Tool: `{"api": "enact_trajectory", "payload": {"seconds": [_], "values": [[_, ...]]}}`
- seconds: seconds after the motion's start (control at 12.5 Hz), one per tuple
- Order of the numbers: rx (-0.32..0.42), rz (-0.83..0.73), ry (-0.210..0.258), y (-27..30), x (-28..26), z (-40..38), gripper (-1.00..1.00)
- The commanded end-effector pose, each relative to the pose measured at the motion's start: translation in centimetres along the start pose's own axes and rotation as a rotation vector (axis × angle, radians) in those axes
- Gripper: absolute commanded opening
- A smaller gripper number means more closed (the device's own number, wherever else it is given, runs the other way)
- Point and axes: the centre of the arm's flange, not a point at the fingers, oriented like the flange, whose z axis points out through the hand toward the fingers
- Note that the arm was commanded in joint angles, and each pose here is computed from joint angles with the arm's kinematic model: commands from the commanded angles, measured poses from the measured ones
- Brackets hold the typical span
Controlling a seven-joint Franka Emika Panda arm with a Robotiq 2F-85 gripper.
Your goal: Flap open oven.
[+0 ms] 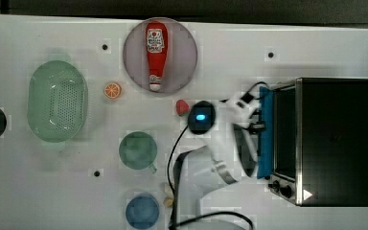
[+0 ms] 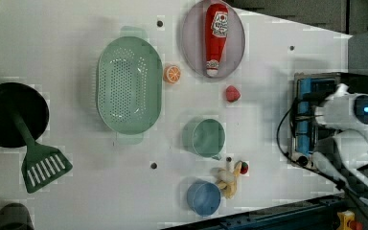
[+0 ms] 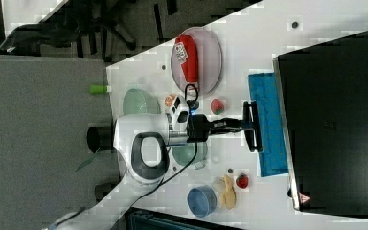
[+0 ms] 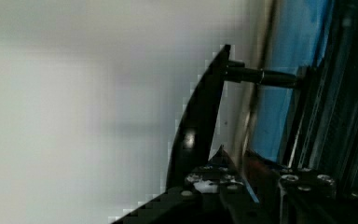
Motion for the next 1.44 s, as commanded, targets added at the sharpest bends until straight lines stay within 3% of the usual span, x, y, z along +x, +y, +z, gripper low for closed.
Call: {"api": "enact_trajectory", "payload": {"seconds": [0.08, 0.32, 0.64, 0.72, 0.96, 1.2, 1.44], "values": [[-0.064, 0.173, 0.005, -6.2, 0.4, 1.3, -0.65], [-0.163, 0.191, 0.035, -10.6, 0.3, 3.6, -0.65], [-0.187, 0.207, 0.024, -13.5, 1.1, 6.0, -0.65], [-0.182, 0.218, 0.039, -13.4, 1.8, 5.4, -0.65], [-0.057, 0.391, 0.095, -12.1, 4.5, 0.6, -0.65], [0.124, 0.670, 0.042, -9.0, 4.9, -5.0, -0.65], [0.256, 0.866, 0.016, -4.8, 4.2, -10.6, -0.65]]}}
